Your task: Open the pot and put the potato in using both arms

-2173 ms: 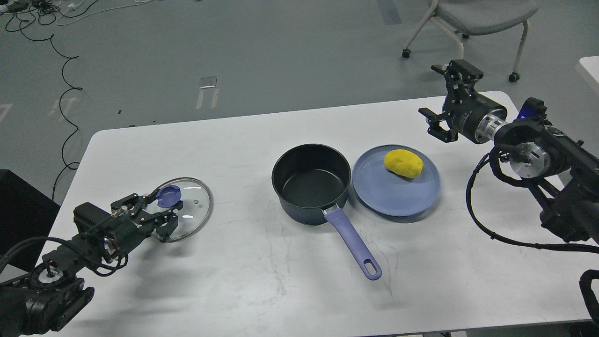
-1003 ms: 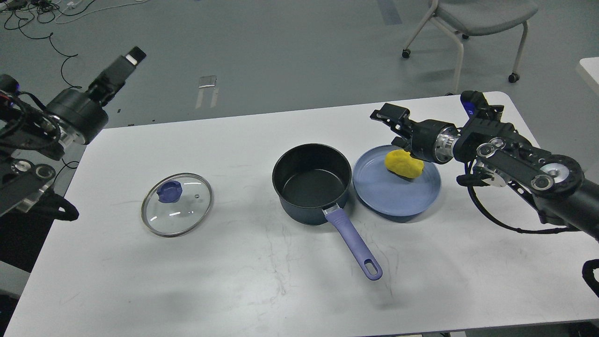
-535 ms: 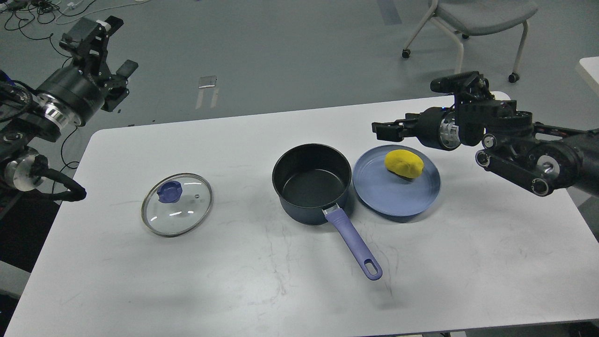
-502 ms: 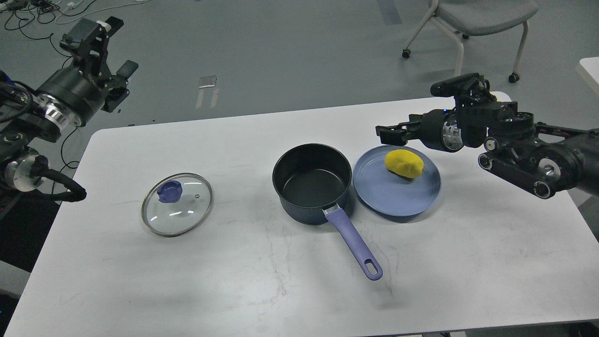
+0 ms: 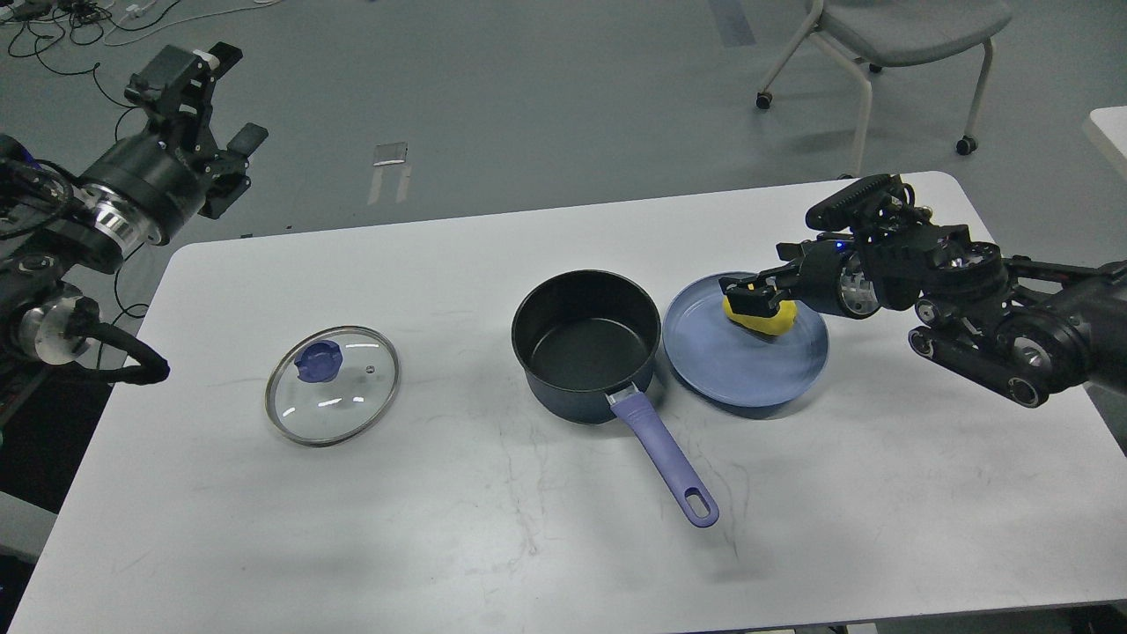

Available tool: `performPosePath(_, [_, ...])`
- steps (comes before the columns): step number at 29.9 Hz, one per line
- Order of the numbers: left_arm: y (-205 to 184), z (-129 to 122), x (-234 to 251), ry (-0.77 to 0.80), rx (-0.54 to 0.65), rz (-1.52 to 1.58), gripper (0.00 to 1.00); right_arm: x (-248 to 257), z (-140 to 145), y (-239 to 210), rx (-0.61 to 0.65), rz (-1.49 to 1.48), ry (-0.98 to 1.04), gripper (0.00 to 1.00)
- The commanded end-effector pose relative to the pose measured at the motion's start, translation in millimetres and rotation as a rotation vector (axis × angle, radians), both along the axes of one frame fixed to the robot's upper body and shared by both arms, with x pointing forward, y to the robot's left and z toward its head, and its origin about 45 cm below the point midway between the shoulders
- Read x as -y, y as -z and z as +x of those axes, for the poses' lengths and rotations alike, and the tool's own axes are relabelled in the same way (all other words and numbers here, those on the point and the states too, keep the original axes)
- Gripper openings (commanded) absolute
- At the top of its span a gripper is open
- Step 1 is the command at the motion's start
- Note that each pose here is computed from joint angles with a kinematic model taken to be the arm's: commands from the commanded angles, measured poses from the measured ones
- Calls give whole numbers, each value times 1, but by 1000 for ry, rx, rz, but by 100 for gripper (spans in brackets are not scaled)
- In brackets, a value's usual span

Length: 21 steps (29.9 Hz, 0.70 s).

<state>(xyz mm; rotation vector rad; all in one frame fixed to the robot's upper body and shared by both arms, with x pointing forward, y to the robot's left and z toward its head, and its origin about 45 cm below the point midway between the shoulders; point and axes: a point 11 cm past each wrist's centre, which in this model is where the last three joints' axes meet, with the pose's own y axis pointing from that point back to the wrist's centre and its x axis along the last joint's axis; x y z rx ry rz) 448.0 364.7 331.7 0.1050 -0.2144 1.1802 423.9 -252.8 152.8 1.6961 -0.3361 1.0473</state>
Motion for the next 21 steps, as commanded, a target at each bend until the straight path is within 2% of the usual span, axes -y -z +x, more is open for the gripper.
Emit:
performPosePath(1, [3, -1, 0, -1, -6, 5, 98, 5, -6, 9, -20, -5, 9, 97])
performPosePath(5, [6, -1, -2, -12, -13, 11, 98, 6, -9, 14, -30, -6, 13, 96])
performPosePath(10, [11, -2, -4, -24, -19, 15, 98, 6, -10, 15, -32, -8, 12, 80])
performPosePath(12, [11, -2, -4, -24, -19, 15, 98, 7, -9, 15, -31, -11, 12, 76])
performPosePath(13, [10, -2, -4, -26, -19, 16, 98, 7, -11, 17, -36, -19, 8, 70])
performPosePath(21, [12, -3, -4, -27, -23, 16, 98, 9, -16, 28, -61, -62, -9, 70])
